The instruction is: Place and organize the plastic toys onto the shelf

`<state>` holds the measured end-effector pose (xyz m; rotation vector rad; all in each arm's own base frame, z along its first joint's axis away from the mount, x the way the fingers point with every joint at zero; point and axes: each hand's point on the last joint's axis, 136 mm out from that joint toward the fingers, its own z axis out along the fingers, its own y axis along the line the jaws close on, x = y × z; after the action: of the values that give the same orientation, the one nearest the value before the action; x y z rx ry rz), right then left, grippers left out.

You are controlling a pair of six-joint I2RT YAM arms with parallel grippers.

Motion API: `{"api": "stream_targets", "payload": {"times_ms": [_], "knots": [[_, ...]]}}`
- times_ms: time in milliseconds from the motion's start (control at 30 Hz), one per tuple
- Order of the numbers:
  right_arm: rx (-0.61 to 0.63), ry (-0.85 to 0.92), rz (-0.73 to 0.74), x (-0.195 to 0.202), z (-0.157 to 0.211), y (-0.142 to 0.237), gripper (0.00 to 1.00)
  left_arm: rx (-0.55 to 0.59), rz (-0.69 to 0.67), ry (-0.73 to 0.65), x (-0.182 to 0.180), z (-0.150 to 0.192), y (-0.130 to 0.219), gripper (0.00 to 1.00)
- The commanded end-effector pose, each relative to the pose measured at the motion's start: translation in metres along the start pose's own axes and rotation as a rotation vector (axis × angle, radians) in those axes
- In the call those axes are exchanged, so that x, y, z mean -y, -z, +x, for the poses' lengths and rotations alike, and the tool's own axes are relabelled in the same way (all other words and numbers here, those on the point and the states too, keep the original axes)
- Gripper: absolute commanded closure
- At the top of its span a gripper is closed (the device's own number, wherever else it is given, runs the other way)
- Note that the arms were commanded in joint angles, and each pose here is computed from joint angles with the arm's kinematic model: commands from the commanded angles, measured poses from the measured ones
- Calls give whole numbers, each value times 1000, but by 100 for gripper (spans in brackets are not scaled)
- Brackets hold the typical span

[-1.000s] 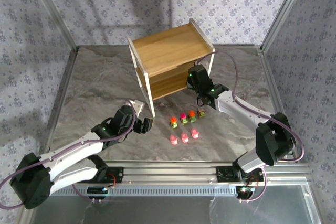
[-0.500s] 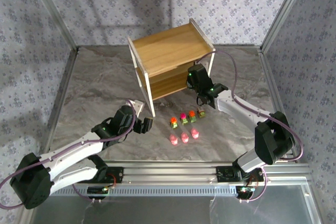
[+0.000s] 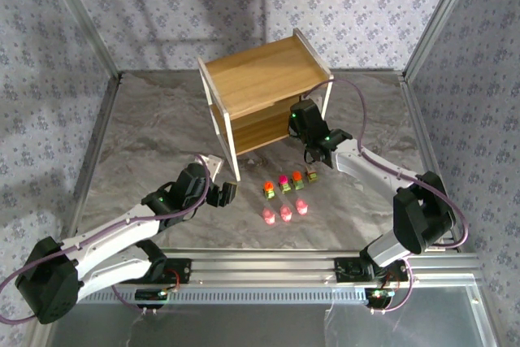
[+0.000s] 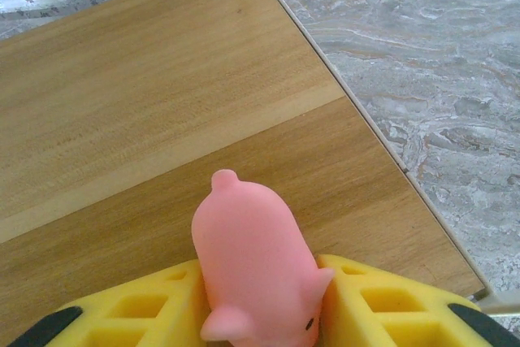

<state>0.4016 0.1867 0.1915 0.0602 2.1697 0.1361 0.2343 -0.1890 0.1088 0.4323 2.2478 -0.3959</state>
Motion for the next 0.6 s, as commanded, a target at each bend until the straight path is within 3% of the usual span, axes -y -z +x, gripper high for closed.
{"api": "stream_targets", "payload": {"times_ms": [0,567], "knots": [[12,11,15,1,-9,0,58,33,3,-14,4,-16,5,15],[30,16,7,-1,-12,13,53,30,3,-16,5,-16,4,15]]}}
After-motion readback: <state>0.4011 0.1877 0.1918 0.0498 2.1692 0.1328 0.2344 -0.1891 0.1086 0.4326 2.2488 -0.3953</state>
